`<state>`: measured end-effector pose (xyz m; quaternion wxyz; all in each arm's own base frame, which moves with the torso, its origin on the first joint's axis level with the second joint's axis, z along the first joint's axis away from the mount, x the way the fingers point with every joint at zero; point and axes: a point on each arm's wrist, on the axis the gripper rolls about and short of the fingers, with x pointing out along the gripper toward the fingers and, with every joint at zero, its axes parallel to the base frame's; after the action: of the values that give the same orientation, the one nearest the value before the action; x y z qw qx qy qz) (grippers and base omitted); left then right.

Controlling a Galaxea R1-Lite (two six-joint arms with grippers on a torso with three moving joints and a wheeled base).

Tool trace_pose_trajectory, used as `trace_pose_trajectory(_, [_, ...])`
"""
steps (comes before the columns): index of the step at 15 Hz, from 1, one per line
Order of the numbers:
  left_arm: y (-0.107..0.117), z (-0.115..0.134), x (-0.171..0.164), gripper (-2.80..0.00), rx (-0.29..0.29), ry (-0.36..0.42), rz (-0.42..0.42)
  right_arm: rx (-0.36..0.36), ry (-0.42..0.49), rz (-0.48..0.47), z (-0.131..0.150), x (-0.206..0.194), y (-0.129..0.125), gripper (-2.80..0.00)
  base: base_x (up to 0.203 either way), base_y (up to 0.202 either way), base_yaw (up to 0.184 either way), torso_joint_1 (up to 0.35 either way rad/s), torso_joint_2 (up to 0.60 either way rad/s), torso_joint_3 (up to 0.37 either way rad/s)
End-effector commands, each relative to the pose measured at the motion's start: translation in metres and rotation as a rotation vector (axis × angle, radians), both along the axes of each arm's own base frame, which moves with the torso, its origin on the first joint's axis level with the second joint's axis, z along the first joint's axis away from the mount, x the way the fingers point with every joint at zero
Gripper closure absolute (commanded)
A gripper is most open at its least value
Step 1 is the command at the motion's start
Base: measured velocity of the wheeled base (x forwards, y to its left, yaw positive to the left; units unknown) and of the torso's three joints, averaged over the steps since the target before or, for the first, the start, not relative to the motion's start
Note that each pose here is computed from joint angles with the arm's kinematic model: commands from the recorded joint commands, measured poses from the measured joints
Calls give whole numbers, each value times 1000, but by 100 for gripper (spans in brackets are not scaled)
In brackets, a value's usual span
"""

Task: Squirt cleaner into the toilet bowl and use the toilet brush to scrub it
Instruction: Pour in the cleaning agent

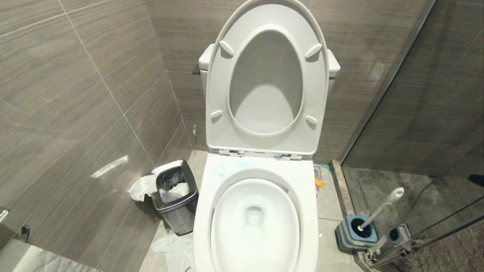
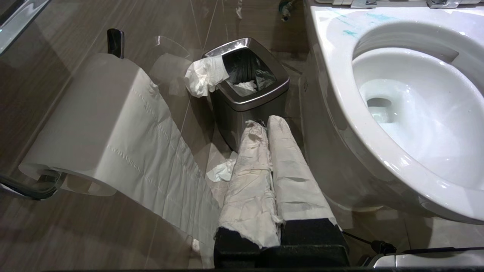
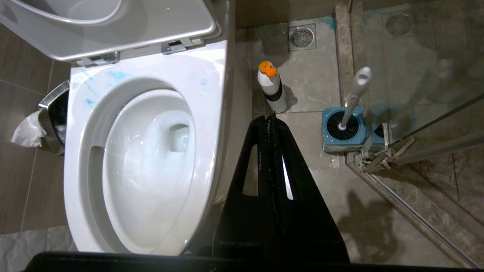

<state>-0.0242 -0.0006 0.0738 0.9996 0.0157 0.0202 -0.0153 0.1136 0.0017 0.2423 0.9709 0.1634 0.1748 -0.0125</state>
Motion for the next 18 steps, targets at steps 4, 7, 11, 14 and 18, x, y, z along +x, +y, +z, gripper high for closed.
trace_pose_trajectory(4, [0, 0, 0, 0, 2, 2, -1, -10, 25, 4, -3, 4, 0, 0, 0, 0, 0, 0, 0, 0])
trace_pose_trajectory(7, [0, 0, 0, 0, 6, 0, -1, -36, 17, 13, -2, 3, 0, 0, 0, 0, 0, 0, 0, 0])
trace_pose_trajectory(11, [0, 1, 0, 0, 6, 3, 1, -37, 51, 13, -7, 10, 0, 0, 0, 0, 0, 1, 2, -54])
trace_pose_trajectory(14, [0, 0, 0, 0, 8, 6, -1, -33, 108, 6, -14, 19, 0, 0, 0, 0, 0, 1, -2, -170])
trace_pose_trajectory(18, [0, 0, 0, 0, 6, 7, -2, -53, 164, -10, -20, 26, 1, 0, 0, 0, 0, 5, 3, -195])
